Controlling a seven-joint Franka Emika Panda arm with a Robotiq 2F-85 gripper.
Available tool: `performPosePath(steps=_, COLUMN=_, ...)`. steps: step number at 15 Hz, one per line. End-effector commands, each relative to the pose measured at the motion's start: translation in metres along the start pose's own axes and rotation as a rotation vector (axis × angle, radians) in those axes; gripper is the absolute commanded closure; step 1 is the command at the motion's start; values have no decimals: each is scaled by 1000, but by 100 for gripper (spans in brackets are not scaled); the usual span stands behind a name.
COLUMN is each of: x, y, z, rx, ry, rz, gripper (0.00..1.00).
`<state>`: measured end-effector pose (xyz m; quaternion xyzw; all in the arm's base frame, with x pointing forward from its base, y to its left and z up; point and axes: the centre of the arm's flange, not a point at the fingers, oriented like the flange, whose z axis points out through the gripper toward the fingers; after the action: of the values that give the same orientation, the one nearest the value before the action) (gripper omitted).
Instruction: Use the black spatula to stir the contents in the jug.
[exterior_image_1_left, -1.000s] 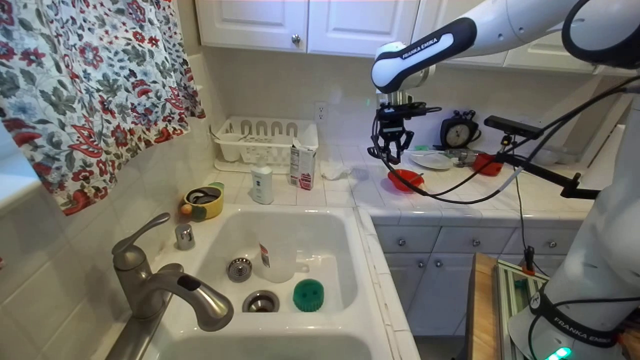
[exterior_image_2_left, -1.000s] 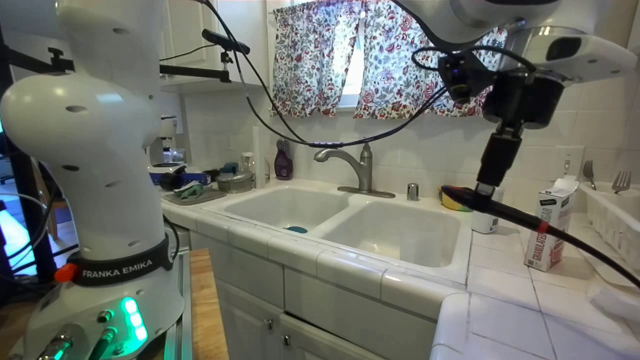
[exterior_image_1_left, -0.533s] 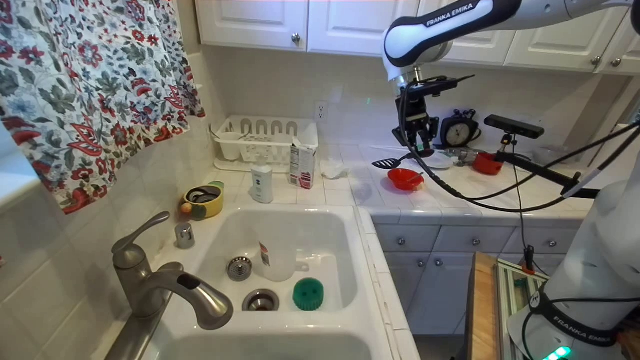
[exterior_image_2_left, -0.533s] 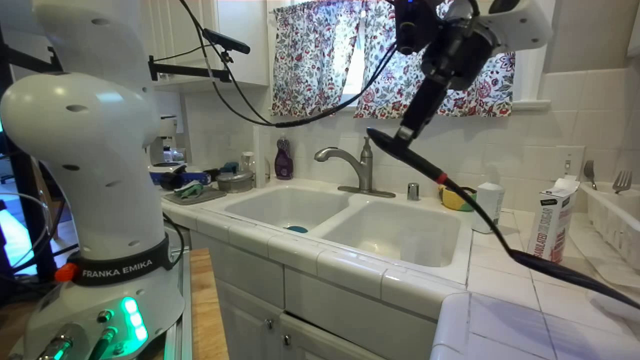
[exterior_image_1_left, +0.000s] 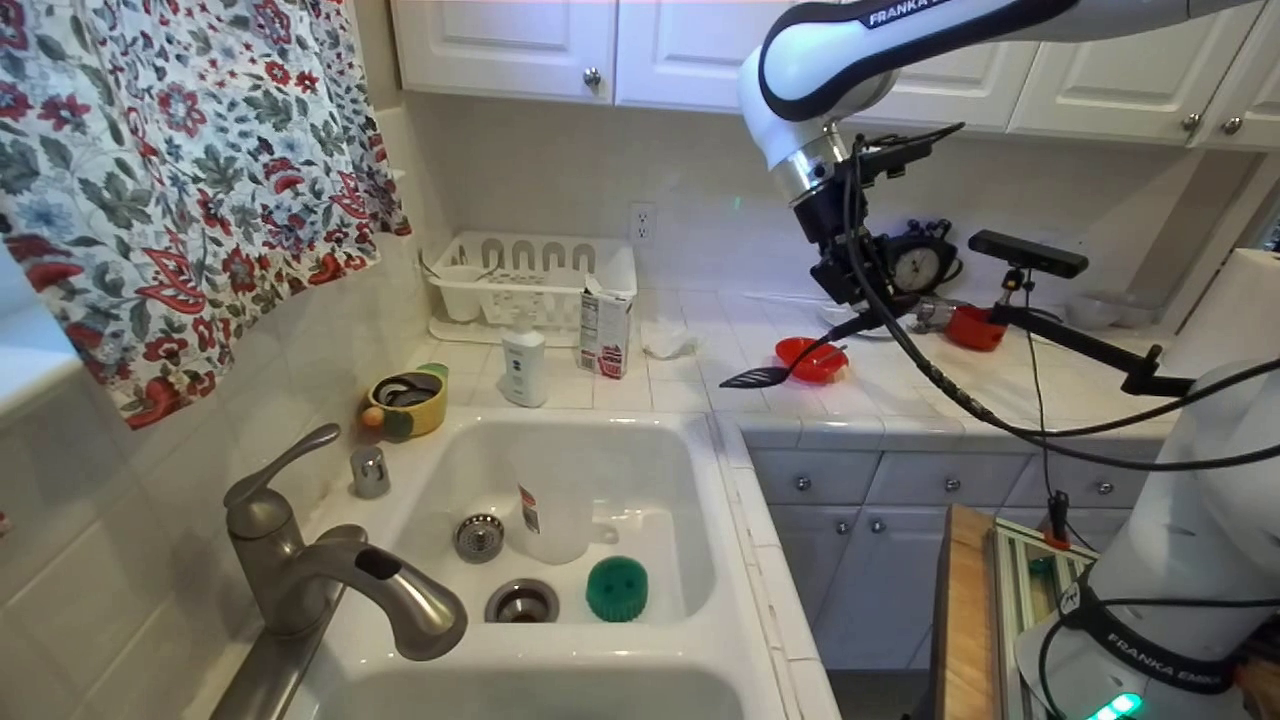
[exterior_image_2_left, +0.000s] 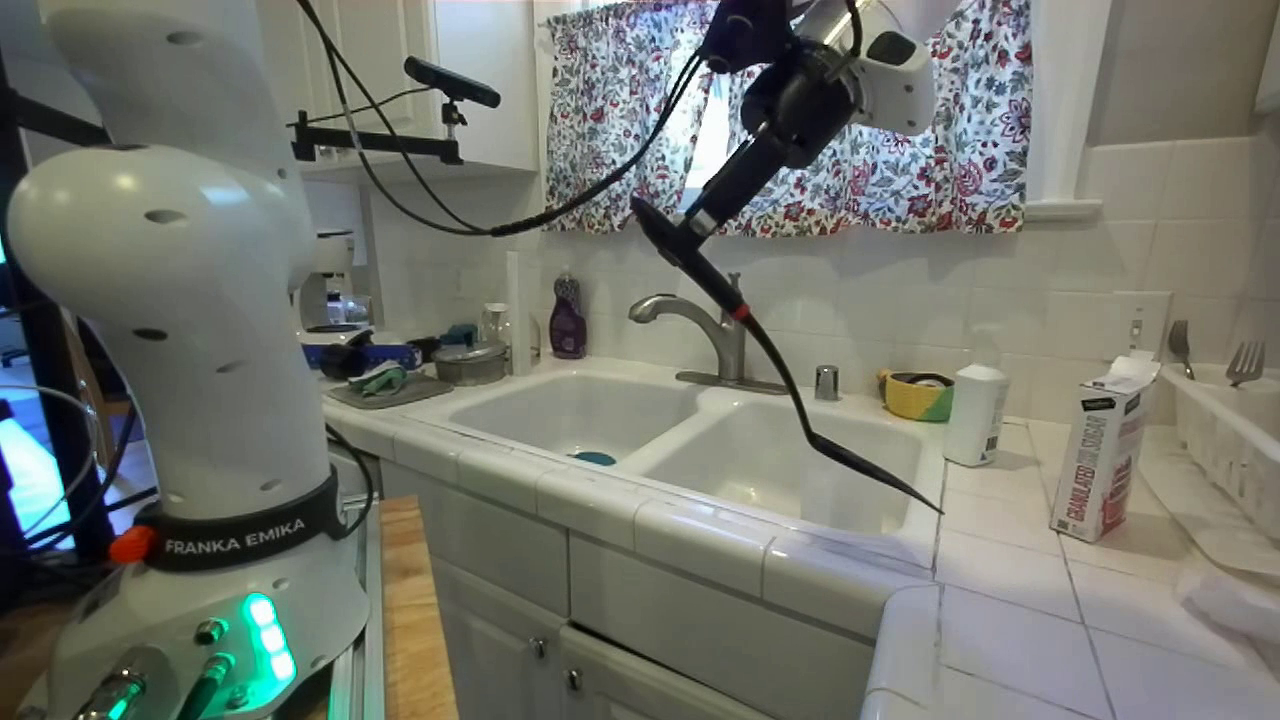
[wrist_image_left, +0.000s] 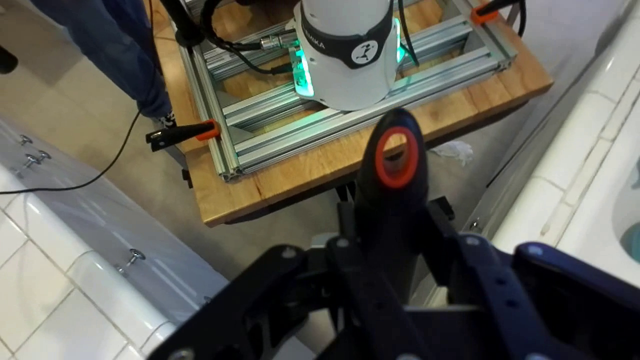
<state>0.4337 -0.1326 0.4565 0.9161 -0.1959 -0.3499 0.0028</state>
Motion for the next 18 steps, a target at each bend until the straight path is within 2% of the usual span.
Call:
performPosePath(steps=1, x=-8, y=-32, z=7, rx=-53, ry=-46, rz=-189, gripper=90)
performPosePath(steps=8, x=-8, y=-96, z=5, rx=-164, ry=-39, rz=-570, gripper=90)
performPosePath(steps=10, x=-6, y=-109, z=7, rx=-187, ry=2, rz=-664, gripper=90)
performPosePath(steps=13, x=9, y=-121, z=2, rx=-185, ry=148, rz=-683, gripper=90)
performPosePath(steps=14, x=-1, y=-119, z=3, rx=-177, ry=93, rz=-656, gripper=65)
performPosePath(steps=16, x=5, y=-122, z=1, rx=-177, ry=133, rz=-662, gripper=65)
performPosePath(steps=18, x=6, y=-122, z=1, rx=-177, ry=137, rz=-663, gripper=65)
